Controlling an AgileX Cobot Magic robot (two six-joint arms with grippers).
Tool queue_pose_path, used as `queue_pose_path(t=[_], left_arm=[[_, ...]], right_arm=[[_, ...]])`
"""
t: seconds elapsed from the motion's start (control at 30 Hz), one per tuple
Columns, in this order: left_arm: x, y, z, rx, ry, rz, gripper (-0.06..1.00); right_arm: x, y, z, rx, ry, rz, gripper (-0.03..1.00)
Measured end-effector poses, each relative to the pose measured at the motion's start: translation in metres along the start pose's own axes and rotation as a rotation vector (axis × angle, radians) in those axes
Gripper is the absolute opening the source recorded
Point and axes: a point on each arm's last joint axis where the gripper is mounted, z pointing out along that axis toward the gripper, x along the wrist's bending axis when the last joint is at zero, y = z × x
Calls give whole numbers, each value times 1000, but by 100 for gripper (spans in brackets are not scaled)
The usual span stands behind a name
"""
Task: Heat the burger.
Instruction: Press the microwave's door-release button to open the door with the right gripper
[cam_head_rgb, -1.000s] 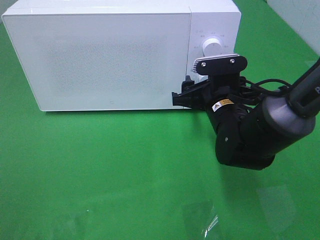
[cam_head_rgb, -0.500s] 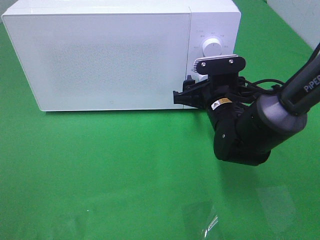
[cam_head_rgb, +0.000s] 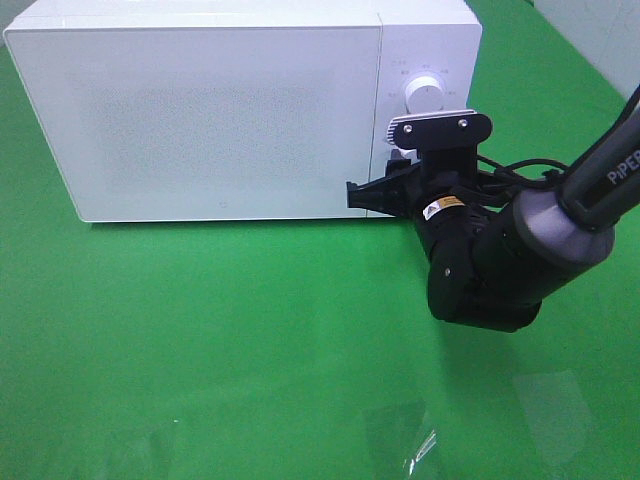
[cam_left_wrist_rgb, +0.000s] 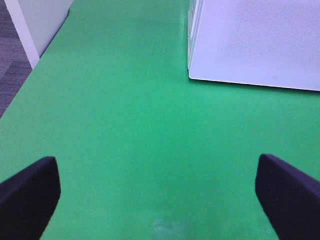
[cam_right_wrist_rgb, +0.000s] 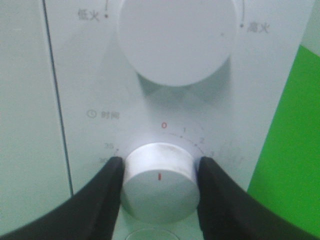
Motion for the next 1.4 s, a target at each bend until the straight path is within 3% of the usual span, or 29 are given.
queue_pose_path(t=[0.23,0.47,0.5,0.53,0.57,0.6,0.67,0.77,0.8,0.83,0.87,0.9,0.93,0.97,1.0,1.03,1.1,1.4], left_arm=[[0,0,0,0,0,0,98],[0,0,0,0,0,0,98],[0,0,0,0,0,0,98],[0,0,0,0,0,0,98],[0,0,0,0,0,0,98],[0,0,0,0,0,0,98],[0,0,0,0,0,0,98],[0,0,0,0,0,0,98],[0,0,0,0,0,0,98],[0,0,0,0,0,0,98],[0,0,0,0,0,0,98],[0,0,0,0,0,0,98],[0,0,0,0,0,0,98],[0,0,0,0,0,0,98],[0,0,0,0,0,0,98],[0,0,0,0,0,0,98],[0,0,0,0,0,0,98],[0,0,0,0,0,0,98]], right_arm=[[0,0,0,0,1,13,41],[0,0,0,-1,3,187,41],[0,0,0,0,4,316,42],[0,0,0,0,4,316,42],[0,0,0,0,6,473,42],[0,0,0,0,6,473,42],[1,0,0,2,17,876,42],[1,0,0,3,18,956,42],[1,0,-1,5,20,1144,42],[1,0,-1,5,20,1144,42],[1,0,-1,7,27,1295,42],[1,0,-1,7,27,1295,42],[1,0,-1,9,29,1450,42],[1,0,-1,9,29,1450,42],[1,0,-1,12,29,1581,42],[1,0,-1,12,29,1581,42],[1,0,-1,13,31,1757,42],[1,-1,-2,18,35,1811,42]])
